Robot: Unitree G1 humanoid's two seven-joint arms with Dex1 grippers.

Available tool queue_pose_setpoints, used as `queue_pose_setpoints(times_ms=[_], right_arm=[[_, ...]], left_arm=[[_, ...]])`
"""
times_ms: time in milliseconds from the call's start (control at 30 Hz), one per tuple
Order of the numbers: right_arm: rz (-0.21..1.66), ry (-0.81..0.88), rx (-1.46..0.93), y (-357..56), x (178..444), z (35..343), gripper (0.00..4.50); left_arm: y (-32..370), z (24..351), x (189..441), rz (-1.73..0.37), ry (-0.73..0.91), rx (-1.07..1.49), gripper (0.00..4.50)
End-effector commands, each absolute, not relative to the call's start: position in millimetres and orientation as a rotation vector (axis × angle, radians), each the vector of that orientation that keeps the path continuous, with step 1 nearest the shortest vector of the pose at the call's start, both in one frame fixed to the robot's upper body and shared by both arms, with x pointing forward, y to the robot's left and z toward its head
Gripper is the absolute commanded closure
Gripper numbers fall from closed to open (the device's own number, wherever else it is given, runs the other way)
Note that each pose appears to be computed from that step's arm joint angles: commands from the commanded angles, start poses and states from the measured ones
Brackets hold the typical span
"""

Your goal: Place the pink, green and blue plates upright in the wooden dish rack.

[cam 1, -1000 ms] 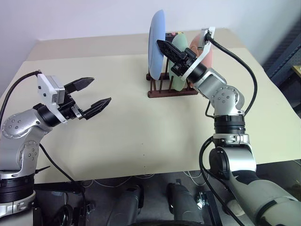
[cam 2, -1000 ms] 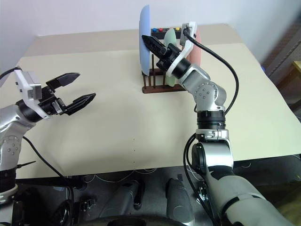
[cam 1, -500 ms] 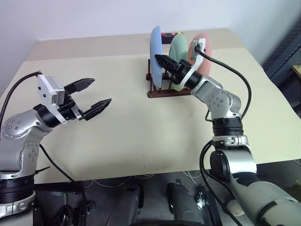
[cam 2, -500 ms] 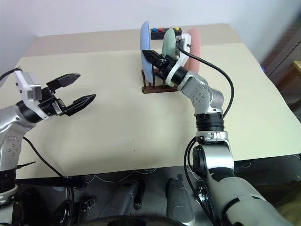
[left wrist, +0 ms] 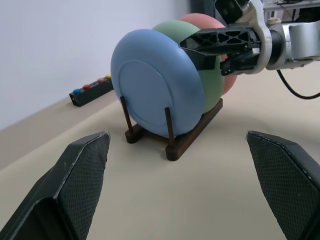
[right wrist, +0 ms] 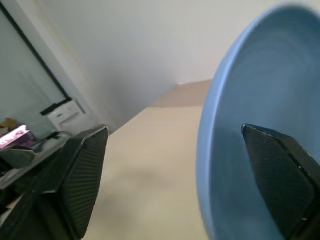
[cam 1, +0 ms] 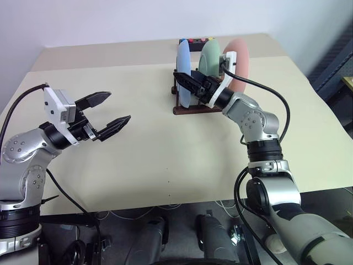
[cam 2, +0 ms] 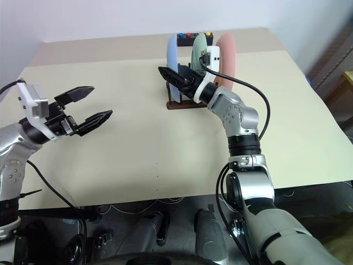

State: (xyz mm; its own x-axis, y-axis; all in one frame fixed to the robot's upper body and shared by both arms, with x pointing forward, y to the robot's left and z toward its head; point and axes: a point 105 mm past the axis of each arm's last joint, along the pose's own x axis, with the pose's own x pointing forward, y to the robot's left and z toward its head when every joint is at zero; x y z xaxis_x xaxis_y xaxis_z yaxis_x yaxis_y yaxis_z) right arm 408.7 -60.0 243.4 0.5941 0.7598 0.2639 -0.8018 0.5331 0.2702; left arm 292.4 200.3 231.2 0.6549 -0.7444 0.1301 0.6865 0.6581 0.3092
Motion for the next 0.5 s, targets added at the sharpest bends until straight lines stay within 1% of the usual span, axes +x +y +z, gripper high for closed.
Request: queue_pose_setpoints(times_ms=[33, 300, 400, 500], right_arm=[[0.958, -0.276, 0.285, -58.4, 400.3, 280.1, 0.03], [0.969, -0.325, 0.229, -58.8, 393.7, 288.9, 0.03], [0.939, -0.380, 0.241, -66.3, 392.7, 298.9, 0.03], [0.876, -0.470, 0.243, -78.7, 392.5, 310.7, 0.03]], left_arm=[[199.3, 242.4, 288.4, -0.821, -0.298, 0.281, 0.00], [196.5, 242.5, 289.0, -0.830, -0.299, 0.278, 0.00], [196.3, 242.1, 289.1, -0.831, -0.299, 0.277, 0.00], [196.5, 242.3, 290.2, -0.831, -0.300, 0.278, 0.00]])
